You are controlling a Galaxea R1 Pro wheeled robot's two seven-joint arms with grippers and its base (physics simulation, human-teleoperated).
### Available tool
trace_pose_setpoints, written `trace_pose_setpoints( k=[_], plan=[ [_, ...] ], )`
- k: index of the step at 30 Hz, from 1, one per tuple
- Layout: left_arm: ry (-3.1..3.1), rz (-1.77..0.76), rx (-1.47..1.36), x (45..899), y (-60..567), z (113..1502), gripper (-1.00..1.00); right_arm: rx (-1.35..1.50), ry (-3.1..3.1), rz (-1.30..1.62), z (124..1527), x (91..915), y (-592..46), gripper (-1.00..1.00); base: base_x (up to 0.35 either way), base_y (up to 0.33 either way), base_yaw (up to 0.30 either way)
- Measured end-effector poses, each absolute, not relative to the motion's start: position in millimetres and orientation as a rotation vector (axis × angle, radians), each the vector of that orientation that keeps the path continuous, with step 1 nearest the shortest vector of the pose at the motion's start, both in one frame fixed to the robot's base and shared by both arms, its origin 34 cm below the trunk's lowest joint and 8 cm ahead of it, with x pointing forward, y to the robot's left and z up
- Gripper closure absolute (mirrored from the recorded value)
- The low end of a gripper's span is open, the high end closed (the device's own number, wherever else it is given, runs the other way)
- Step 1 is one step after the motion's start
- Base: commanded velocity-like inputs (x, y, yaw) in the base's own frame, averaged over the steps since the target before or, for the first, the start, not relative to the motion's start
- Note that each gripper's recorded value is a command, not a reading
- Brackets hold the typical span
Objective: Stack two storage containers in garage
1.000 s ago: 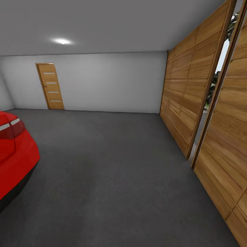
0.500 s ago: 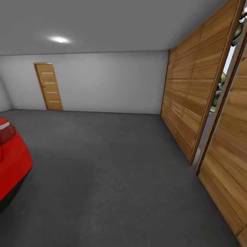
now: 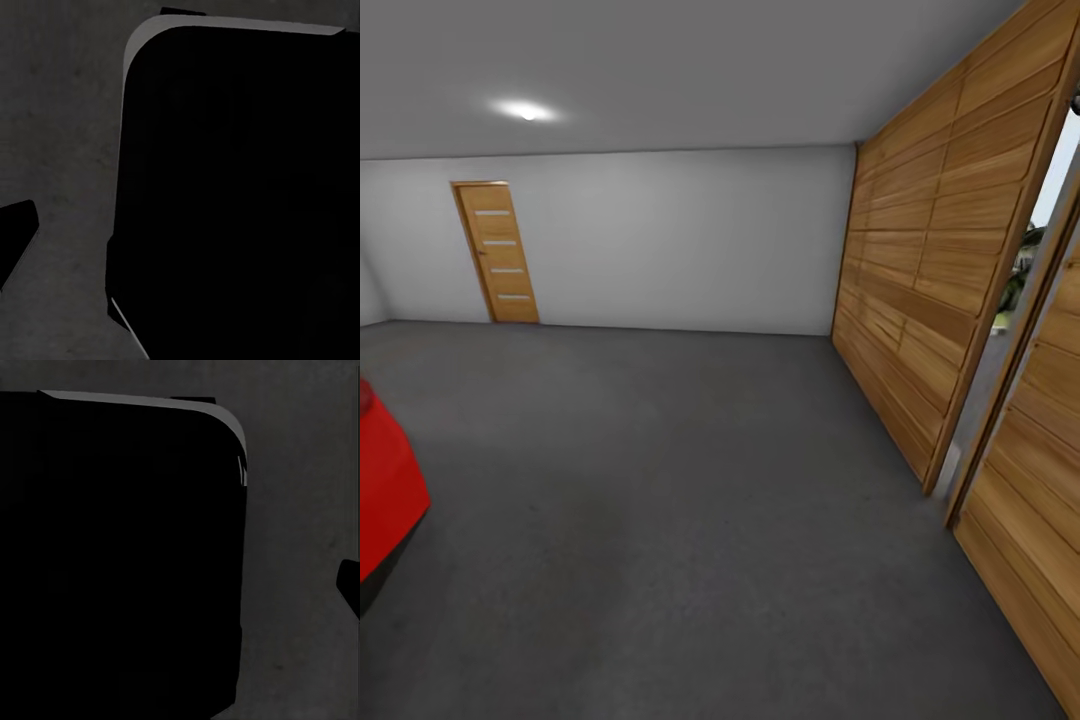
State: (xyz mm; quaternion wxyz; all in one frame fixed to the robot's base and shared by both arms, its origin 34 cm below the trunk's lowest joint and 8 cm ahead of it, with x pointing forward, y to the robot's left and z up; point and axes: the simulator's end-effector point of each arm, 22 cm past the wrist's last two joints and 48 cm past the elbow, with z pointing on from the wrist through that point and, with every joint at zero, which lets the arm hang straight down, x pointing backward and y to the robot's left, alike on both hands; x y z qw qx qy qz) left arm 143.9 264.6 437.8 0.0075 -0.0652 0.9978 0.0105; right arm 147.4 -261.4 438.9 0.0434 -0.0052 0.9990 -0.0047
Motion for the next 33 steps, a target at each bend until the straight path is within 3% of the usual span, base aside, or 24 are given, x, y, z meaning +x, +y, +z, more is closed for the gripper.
trace_pose_setpoints(
  k=[33],
  plan=[
    [3.115, 0.036, -0.205, 144.7, 265.2, 437.8, -1.00, -0.022, 3.057, -0.014, 438.9, 146.9, -261.4, -1.00, 0.326, 0.000, 0.000]
  ],
)
